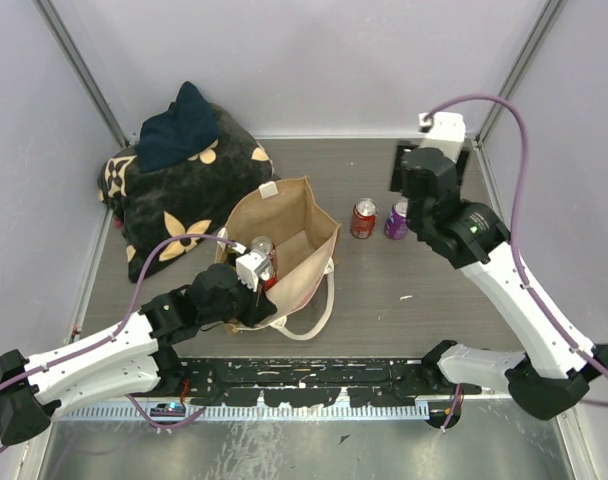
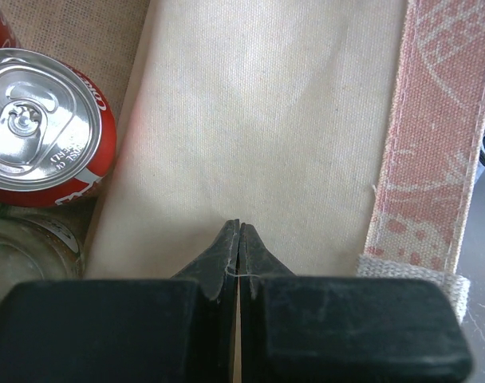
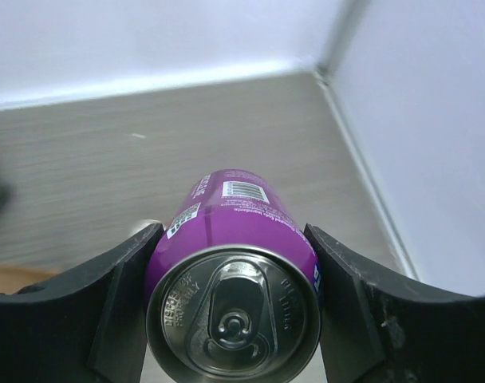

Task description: Take the beverage out of the canvas bag

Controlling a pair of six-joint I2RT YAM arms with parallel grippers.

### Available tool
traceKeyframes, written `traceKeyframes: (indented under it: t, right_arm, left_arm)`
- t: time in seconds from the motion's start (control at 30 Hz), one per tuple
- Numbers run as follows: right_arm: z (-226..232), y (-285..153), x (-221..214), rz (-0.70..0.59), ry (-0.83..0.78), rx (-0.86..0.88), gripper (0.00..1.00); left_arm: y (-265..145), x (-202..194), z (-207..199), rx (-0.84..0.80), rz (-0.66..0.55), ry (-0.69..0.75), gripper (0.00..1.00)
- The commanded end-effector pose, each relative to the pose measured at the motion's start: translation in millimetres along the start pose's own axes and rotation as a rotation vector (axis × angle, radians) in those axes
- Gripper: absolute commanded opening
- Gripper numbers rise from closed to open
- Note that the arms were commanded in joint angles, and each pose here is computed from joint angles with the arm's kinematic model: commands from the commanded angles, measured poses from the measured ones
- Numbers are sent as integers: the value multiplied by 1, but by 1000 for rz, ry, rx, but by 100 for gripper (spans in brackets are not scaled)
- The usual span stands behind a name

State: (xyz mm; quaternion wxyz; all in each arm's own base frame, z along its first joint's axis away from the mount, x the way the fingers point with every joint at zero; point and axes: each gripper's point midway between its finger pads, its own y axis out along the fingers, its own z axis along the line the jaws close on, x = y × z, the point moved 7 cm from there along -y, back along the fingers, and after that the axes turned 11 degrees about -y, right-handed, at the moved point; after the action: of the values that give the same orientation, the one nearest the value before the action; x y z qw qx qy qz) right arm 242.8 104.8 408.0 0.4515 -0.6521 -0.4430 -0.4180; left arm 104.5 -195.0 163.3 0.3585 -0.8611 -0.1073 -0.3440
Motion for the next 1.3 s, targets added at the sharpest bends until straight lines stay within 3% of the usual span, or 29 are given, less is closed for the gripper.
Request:
traceKeyframes:
  t: [0.0, 0.17, 0.4, 0.83, 1.17, 1.27]
  right_arm:
    - [-23, 15, -50, 104, 82, -61, 0]
    - [-12, 24, -115, 210, 100, -65, 0]
    - [3, 32, -169, 244, 162, -40, 0]
    - [21, 70, -222, 330, 201, 0, 0]
    - [26, 88, -239, 414, 216, 10, 1]
    - [27, 90, -243, 438, 215, 16, 13]
  left_arm:
    - [1, -22, 17, 82, 97, 3, 6]
    - [1, -21, 16, 83, 98, 2, 6]
    - [1, -21, 16, 79, 98, 2, 6]
    - [1, -18, 15, 83, 78, -2, 6]
    - [2, -16, 15, 90, 79, 1, 6]
    - [3, -16, 15, 90, 81, 3, 7]
